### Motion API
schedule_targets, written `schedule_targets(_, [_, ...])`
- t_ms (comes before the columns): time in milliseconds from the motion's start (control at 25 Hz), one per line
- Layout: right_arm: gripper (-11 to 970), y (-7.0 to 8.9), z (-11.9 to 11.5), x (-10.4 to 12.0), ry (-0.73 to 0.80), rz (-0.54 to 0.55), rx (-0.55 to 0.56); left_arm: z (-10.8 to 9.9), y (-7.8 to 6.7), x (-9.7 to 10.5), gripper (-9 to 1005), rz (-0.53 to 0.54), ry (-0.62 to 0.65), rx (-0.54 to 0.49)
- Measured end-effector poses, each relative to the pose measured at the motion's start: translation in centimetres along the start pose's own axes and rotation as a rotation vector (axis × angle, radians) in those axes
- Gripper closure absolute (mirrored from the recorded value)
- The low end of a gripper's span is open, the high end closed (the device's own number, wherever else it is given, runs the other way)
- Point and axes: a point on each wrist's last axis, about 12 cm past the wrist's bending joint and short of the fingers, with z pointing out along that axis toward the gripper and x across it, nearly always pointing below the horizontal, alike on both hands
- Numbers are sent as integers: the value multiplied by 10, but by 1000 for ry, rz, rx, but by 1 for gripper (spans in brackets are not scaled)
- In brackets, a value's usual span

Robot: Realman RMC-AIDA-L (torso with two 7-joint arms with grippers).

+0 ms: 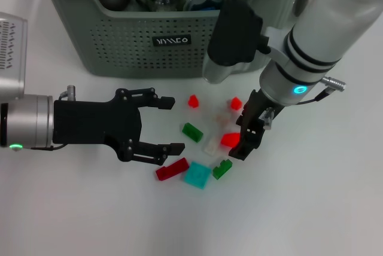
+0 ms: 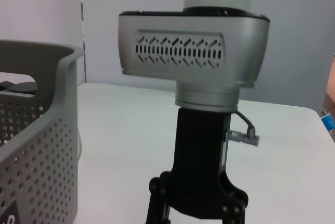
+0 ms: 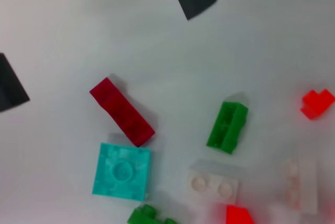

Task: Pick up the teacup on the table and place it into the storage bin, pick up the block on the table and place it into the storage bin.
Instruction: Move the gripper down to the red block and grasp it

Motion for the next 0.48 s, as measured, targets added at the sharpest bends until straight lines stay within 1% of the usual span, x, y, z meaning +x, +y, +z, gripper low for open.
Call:
schedule_targets(400, [320, 2, 6, -3, 0, 0, 26, -1, -1, 1, 118, -2, 2, -4])
schedule_targets(480, [398, 2, 6, -2, 4, 2, 25, -1, -1, 2, 117, -2, 2, -4])
